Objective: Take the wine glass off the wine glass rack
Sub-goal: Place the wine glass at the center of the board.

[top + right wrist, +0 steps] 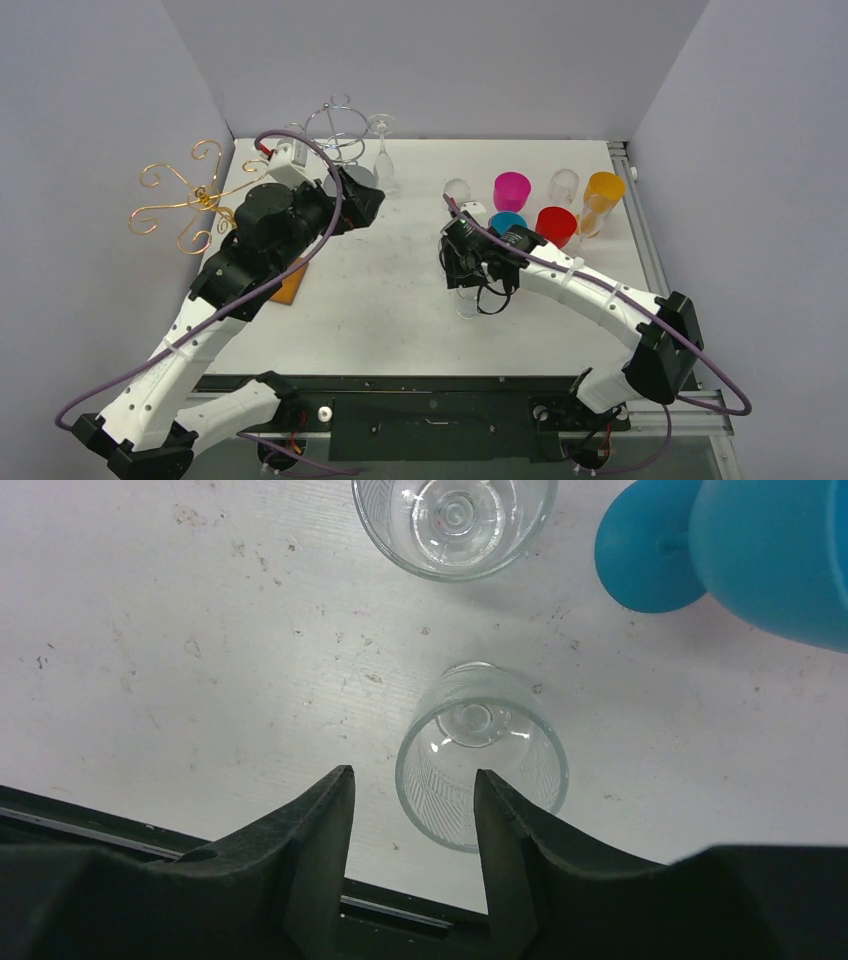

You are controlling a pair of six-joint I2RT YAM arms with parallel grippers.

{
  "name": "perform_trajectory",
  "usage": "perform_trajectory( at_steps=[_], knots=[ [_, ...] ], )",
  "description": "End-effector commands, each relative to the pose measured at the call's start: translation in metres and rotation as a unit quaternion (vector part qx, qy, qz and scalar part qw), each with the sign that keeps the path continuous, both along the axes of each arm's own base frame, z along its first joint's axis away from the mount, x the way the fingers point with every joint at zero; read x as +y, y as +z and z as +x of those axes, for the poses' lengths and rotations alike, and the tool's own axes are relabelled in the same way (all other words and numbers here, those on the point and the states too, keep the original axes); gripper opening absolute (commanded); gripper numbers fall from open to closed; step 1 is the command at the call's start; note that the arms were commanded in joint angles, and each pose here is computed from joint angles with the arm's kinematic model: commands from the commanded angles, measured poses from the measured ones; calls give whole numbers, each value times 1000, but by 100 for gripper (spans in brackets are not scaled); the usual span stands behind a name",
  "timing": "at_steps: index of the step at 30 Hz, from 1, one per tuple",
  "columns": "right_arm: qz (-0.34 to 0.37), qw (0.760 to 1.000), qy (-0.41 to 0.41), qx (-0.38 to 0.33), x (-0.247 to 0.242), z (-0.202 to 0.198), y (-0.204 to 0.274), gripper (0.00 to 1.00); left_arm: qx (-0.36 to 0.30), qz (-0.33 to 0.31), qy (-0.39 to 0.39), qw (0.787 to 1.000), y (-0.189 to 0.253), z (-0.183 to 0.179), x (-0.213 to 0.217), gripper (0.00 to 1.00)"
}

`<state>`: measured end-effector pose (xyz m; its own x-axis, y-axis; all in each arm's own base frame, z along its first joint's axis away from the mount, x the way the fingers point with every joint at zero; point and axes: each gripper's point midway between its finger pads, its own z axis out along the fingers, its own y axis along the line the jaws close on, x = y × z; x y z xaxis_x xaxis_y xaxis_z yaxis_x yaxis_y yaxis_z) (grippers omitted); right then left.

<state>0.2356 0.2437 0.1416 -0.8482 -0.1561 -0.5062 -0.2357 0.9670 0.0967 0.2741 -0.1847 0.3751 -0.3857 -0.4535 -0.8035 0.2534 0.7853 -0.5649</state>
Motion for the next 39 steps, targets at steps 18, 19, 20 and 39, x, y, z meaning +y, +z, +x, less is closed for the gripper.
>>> perform_trajectory(
  at_steps=[18, 19, 20, 39],
  knots=[
    [253, 956, -18, -145, 26, 70, 178, 55, -58, -13, 102, 993, 66, 68, 26, 96],
    [270, 950, -25, -158, 30, 82, 189, 55, -61, -11, 105, 993, 68, 69, 28, 96],
    [280, 945, -26, -166, 36, 94, 199, 55, -58, -3, 111, 992, 65, 75, 30, 97],
    [376, 902, -82, -196, 49, 189, 228, 56, -10, -87, 250, 964, 16, 178, 15, 73]
  ],
)
